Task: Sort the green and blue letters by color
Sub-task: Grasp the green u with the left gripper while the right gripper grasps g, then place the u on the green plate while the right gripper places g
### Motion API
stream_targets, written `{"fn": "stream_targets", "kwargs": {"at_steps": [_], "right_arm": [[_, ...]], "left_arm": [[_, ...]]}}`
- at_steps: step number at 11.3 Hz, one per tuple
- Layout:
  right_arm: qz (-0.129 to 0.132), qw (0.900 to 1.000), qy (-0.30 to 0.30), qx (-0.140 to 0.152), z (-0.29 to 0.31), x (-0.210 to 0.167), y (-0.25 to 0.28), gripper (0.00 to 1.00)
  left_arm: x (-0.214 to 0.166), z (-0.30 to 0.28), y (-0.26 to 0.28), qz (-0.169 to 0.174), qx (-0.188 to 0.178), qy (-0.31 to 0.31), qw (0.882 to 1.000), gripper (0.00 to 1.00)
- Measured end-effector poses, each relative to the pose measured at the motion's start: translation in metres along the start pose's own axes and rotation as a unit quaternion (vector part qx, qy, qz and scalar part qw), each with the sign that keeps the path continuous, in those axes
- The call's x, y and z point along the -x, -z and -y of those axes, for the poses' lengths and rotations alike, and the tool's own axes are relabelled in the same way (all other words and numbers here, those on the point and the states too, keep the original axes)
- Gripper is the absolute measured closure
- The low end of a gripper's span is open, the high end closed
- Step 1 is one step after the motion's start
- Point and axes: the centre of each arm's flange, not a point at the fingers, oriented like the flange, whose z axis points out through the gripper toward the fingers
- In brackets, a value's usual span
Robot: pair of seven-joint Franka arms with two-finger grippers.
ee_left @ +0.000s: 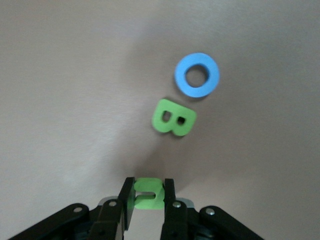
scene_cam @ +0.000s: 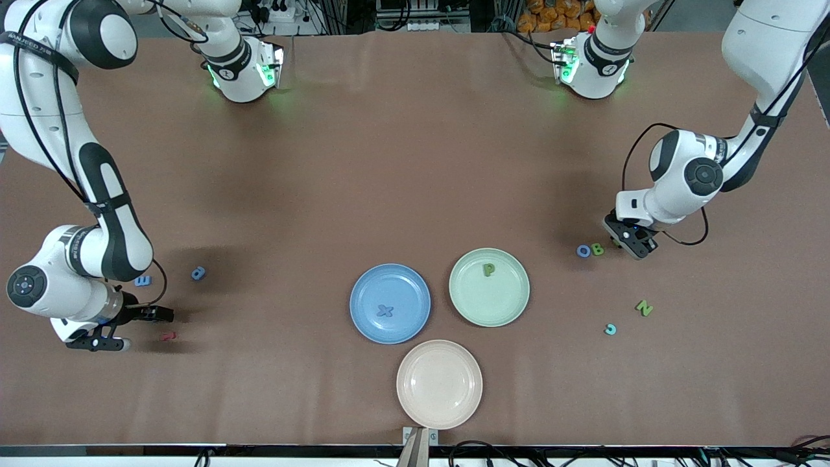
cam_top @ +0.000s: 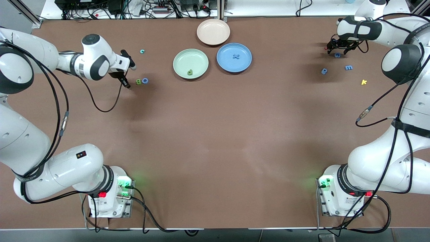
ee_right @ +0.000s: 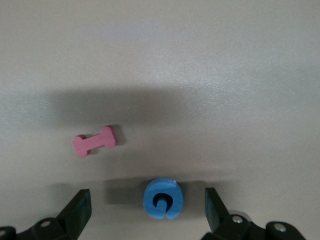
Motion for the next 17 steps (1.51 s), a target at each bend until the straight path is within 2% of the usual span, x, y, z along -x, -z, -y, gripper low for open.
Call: {"fn": "stream_targets", "kwargs": {"at_steps": [2, 5, 6, 10, 11, 14, 16, 17], "right_arm": [[0.003, 1.0, 0.0, -0.001, -0.008, 0.002, -0.004, 0.0], [0.004, 1.0, 0.0, -0.001, -0.013, 0.003, -0.005, 0.0], [0.004, 1.0, 0.0, -0.001, -0.012, 0.003, -0.005, 0.05], [0.0, 1.0, 0.0, -0.001, -0.013, 0.0, -0.001, 0.62], [0.001, 1.0, 0.0, -0.002, -0.013, 0.0, -0.001, 0.66], [0.002, 1.0, 0.001, -0.013, -0.002, -0.001, -0.001, 0.66], [0.013, 0.999, -0.015, -0.046, 0.021, -0.002, 0.0, 0.66], [0.033, 0.997, -0.031, -0.062, 0.041, -0.001, 0.002, 0.66]], "left_arm": [[-0.024, 0.009, 0.032, 0.031, 0.0, 0.029, 0.999, 0.73], [-0.1, -0.015, 0.08, 0.022, 0.02, 0.088, 0.996, 0.73], [-0.118, -0.026, 0.088, 0.018, 0.023, 0.108, 0.994, 0.73], [-0.199, -0.073, 0.108, -0.001, 0.03, 0.205, 0.978, 0.73], [-0.221, -0.086, 0.107, -0.005, 0.031, 0.228, 0.973, 0.73], [-0.268, -0.11, 0.089, -0.007, 0.042, 0.279, 0.959, 0.73], [-0.285, -0.115, 0.076, -0.008, 0.051, 0.304, 0.951, 0.73], [-0.291, -0.114, 0.071, -0.008, 0.052, 0.314, 0.948, 0.73]]}}
